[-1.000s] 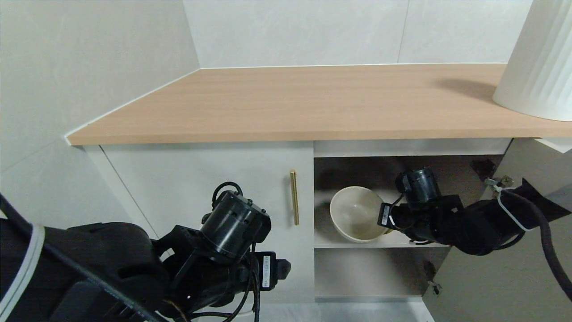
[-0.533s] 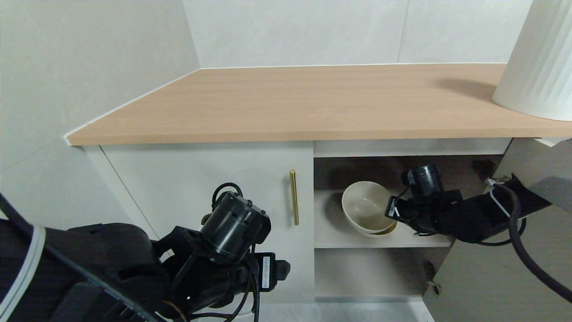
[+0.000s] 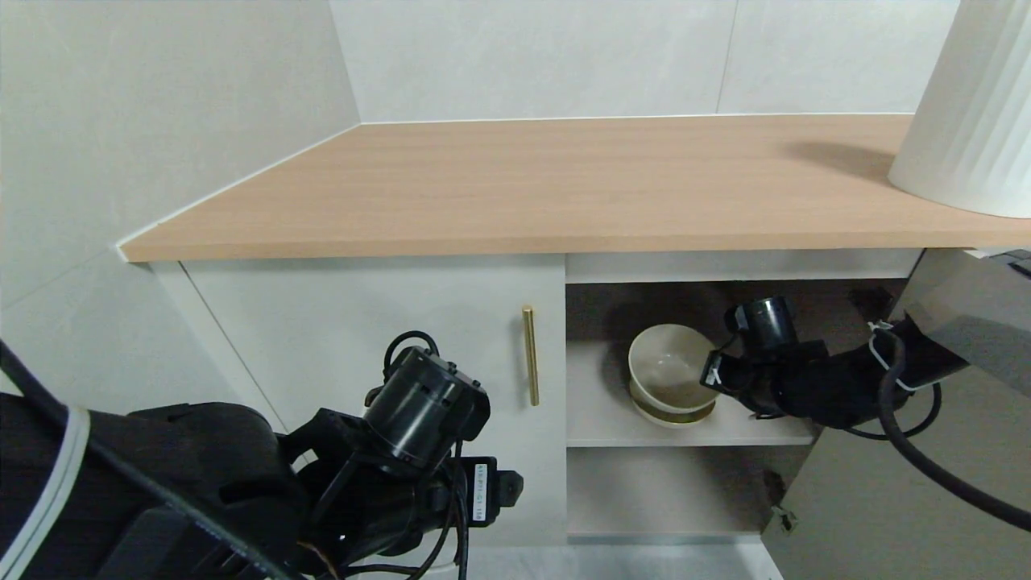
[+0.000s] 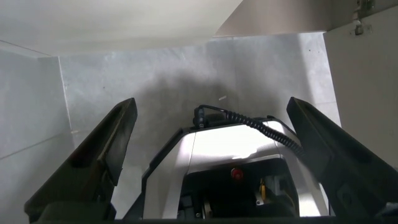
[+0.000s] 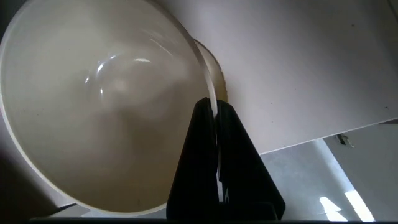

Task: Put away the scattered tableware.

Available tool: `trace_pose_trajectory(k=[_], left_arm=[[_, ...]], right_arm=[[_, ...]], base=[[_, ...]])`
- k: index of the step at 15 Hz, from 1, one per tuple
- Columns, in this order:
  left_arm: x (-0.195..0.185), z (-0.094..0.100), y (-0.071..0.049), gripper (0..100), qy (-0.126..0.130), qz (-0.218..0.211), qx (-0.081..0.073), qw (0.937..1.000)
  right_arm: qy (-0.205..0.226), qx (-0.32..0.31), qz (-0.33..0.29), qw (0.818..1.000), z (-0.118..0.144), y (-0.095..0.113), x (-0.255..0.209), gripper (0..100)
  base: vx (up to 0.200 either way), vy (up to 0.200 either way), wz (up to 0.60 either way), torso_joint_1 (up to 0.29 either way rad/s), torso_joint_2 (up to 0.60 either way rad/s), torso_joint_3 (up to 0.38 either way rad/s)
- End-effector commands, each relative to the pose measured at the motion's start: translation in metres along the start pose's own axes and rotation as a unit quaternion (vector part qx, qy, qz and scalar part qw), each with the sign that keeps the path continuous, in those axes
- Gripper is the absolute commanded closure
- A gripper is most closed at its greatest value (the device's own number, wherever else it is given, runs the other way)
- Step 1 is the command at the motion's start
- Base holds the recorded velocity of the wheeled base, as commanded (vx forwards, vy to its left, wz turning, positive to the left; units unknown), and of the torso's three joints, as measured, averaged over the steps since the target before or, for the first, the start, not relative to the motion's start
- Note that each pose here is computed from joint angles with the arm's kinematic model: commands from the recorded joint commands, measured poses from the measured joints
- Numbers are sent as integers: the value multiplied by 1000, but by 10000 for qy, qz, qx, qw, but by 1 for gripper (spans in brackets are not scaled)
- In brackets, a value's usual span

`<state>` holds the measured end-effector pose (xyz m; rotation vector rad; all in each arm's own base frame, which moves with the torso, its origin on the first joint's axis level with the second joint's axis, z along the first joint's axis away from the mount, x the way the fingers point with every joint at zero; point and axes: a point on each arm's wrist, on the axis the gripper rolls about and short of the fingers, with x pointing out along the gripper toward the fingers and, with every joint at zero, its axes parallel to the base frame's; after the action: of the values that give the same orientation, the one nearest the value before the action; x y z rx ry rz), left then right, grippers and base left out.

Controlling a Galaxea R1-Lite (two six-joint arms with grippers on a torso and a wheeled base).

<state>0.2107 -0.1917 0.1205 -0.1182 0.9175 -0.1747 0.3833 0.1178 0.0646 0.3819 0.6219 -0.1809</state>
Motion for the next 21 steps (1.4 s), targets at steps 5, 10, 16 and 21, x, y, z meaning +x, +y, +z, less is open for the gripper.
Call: trace_pose_trajectory(k=[5, 10, 16, 21], left_arm=[[1, 0, 0, 0, 15, 16, 6, 10000], [2, -1, 0, 0, 21, 21, 1, 10000], [1, 0, 0, 0, 15, 16, 6, 10000], [1, 0, 0, 0, 15, 16, -1, 10000]], right_arm=[[94, -41, -85, 9999, -7, -2, 9, 100], [104, -52, -78, 9999, -8, -1, 10, 100], [135, -83, -77, 9998, -11, 0, 9, 100], [153, -92, -74, 9998, -12, 0, 9, 0]], base=[[0, 0, 0, 0, 0, 0], [0, 0, 0, 0, 0, 0], [0, 0, 0, 0, 0, 0], [0, 0, 0, 0, 0, 0]])
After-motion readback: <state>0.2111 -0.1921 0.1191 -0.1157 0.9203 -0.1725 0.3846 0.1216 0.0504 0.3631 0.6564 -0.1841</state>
